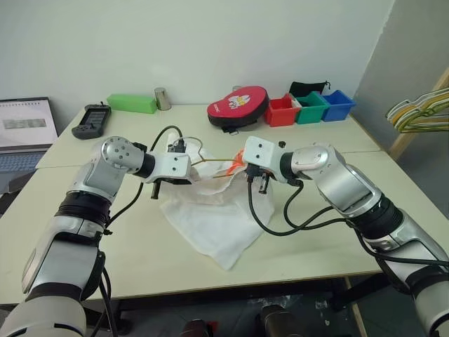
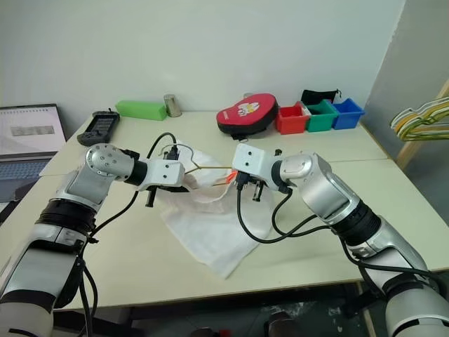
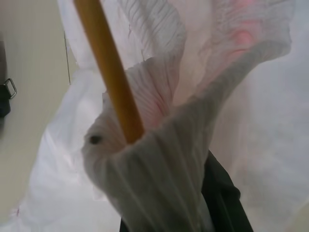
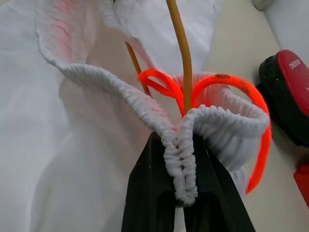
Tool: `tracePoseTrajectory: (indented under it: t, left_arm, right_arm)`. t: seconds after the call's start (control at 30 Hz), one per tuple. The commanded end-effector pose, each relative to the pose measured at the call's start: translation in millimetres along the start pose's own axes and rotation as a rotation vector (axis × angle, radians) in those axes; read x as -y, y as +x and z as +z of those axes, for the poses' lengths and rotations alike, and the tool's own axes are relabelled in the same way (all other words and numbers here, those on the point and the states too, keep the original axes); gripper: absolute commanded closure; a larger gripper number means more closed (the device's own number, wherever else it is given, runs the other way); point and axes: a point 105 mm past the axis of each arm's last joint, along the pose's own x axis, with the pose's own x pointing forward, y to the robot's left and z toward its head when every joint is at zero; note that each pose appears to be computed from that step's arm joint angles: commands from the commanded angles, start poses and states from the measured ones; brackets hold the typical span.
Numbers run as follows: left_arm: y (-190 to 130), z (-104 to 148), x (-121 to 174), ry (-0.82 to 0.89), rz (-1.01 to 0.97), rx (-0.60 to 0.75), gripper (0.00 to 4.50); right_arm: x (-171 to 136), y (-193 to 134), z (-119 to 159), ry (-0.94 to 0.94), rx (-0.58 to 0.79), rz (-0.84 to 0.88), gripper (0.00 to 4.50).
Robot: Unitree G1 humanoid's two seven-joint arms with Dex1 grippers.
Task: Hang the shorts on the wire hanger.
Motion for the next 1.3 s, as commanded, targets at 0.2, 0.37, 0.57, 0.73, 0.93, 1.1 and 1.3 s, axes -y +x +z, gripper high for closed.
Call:
tracePoseTrajectory:
  t: [0.2, 0.37, 0.57, 0.73, 0.93, 1.1, 1.3]
  left_arm:
    - [-3.6, -3.6, -4.8, 0.116, -0.002, -0.065, 4.5]
    - [-17.5, -21.1, -2.0, 0.119, -0.015, -0.128, 4.5]
    - [-18.9, -21.7, -1.4, 0.135, -0.017, -0.131, 4.5]
    - [-5.1, -3.5, -9.0, 0.164, 0.004, -0.079, 4.5]
    - [6.1, 11.6, -16.4, 0.185, 0.017, -0.044, 4.5]
    - [9.4, 16.1, -22.6, 0.194, 0.031, -0.042, 4.5]
    - [12.1, 17.3, -30.0, 0.19, 0.063, -0.042, 4.5]
  right_arm:
    - [12.3, -14.1, 21.4, -0.097, 0.047, -0.019, 4.49]
    - [16.0, -21.9, 2.7, -0.077, -0.003, -0.011, 4.49]
    - [18.8, -31.5, -4.5, -0.077, -0.023, 0.0, 4.49]
    - [13.8, -27.6, 12.6, -0.086, 0.022, 0.019, 4.49]
    - [6.4, -21.9, 28.2, -0.106, 0.058, 0.042, 4.49]
    - [-4.0, -20.5, 32.4, -0.123, 0.067, 0.085, 4.49]
    - [-11.4, -22.9, 29.7, -0.12, 0.058, 0.112, 4.49]
